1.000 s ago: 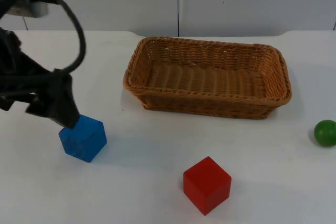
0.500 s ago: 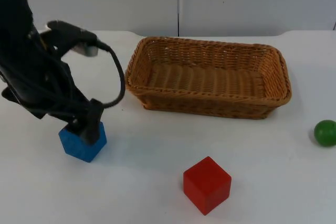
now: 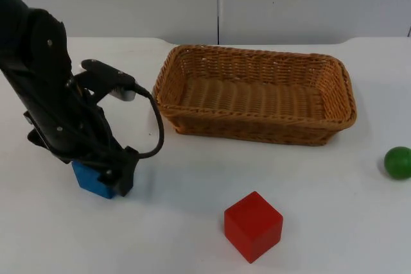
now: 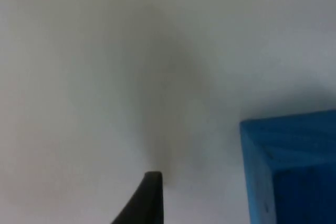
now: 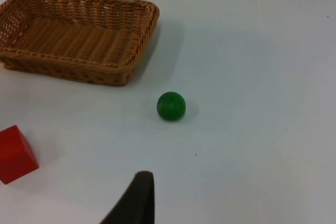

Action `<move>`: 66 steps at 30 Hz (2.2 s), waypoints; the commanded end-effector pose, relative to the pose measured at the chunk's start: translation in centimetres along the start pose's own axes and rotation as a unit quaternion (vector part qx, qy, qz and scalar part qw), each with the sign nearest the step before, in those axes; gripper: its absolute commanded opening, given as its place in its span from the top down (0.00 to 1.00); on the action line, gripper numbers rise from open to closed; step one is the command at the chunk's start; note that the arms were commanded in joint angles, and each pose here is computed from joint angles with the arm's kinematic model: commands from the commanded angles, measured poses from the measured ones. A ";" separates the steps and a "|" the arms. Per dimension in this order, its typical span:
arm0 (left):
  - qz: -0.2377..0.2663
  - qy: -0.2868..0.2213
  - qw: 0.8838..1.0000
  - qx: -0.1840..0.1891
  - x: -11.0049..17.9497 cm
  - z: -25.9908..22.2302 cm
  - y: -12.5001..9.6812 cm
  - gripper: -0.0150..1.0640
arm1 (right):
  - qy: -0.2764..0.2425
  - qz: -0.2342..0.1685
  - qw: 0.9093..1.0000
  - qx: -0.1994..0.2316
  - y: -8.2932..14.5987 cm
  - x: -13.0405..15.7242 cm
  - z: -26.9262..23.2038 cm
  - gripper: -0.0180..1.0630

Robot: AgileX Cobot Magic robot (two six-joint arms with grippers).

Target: Place all geometric objects except the red cube into the basket.

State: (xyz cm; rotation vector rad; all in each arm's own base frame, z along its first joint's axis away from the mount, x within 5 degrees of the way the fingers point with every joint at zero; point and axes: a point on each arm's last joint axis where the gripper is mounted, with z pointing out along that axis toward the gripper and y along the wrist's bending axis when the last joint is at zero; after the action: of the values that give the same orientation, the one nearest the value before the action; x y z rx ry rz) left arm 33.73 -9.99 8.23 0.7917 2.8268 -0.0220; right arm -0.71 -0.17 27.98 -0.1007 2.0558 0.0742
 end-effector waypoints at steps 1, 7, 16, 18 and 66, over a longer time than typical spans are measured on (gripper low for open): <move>-0.003 -0.007 1.000 0.001 -0.3 0.2 -0.1 0.07 | -0.006 -0.004 1.000 0.005 0.0 0.0 0.0 0.01; -0.004 -0.012 1.000 0.000 -0.4 0.4 -0.1 0.27 | -0.006 -0.004 1.000 0.005 0.0 0.0 0.0 0.01; -0.016 -0.013 1.000 0.004 -0.4 0.1 -0.2 0.98 | -0.006 -0.004 1.000 0.006 0.0 0.0 0.0 0.01; -0.038 -0.017 0.999 0.006 -0.5 -1.1 -0.2 0.99 | -0.006 -0.004 1.000 0.006 0.0 0.0 0.0 0.01; 0.018 -0.174 0.984 0.042 -17.1 -8.7 -3.1 0.99 | -0.006 -0.004 1.000 0.006 0.0 0.0 0.0 0.01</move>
State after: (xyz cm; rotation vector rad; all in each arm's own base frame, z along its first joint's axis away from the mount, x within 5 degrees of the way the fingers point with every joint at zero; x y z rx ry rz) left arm 44.67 -20.32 19.90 0.7654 2.4969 -0.2313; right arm -0.71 -0.17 27.98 -0.1007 2.0558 0.0742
